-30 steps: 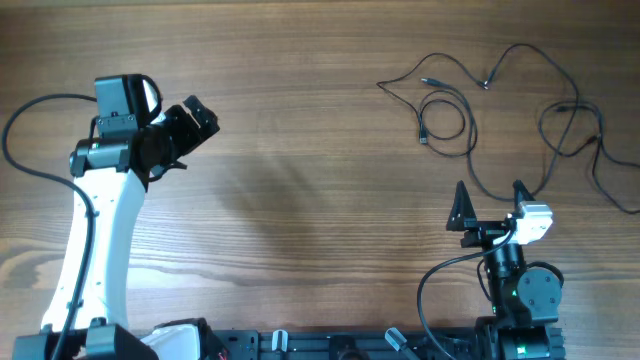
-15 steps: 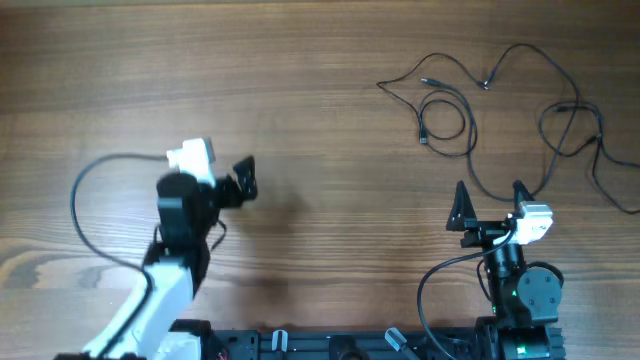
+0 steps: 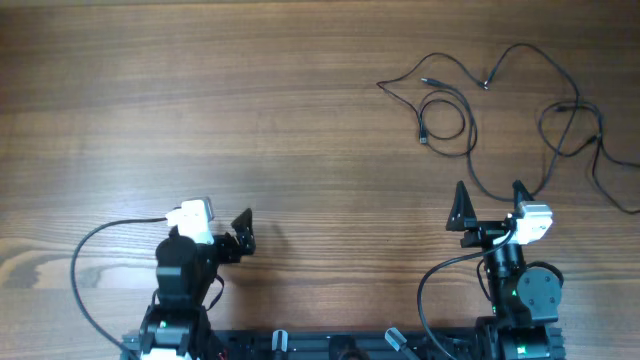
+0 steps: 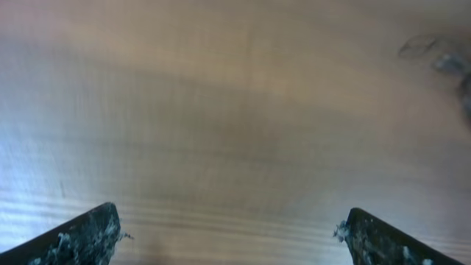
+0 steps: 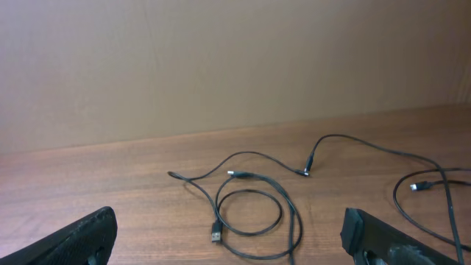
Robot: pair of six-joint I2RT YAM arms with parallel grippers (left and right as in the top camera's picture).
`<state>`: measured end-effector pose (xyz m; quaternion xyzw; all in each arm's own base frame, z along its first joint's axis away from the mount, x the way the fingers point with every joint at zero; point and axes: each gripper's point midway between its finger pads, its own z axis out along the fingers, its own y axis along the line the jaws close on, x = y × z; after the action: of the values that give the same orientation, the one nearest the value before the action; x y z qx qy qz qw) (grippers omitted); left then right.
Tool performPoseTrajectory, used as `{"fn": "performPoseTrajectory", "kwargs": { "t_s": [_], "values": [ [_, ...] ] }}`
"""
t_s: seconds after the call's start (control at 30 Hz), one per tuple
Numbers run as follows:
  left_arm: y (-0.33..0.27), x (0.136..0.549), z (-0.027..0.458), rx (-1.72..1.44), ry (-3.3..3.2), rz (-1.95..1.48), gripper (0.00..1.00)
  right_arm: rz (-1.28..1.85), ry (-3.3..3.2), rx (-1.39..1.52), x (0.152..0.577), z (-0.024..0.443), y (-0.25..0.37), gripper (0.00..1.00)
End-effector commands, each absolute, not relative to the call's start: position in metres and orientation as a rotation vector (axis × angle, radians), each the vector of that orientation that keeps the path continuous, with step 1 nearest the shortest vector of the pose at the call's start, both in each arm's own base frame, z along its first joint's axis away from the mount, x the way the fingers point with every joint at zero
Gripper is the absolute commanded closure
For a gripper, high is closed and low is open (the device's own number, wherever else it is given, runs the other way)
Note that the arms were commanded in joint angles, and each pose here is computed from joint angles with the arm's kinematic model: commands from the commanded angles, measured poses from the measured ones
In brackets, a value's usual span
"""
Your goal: Untangle cables
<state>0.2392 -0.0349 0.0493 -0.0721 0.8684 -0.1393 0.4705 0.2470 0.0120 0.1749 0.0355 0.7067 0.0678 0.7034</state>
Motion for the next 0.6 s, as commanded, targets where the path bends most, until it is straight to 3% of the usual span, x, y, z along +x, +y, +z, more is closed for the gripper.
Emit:
{"fn": "performPoseTrajectory", "kwargs": {
  "t_s": [0.0,0.23,0.57],
  "values": [
    [-0.031,0.248,0.098,-0.085,1.91,-0.279,0.0,0.144,1.559,0.107,0.247,0.177,0.007,0.0],
    [-0.028,0.245,0.152,0.137,1.66,-0.089,0.0,0.144,1.559,0.108,0.247,0.177,0.007,0.0],
    [-0.018,0.245,0.157,0.116,1.64,-0.029,0.0,0.144,1.559,0.107,0.247,0.177,0.007,0.0]
  ]
}}
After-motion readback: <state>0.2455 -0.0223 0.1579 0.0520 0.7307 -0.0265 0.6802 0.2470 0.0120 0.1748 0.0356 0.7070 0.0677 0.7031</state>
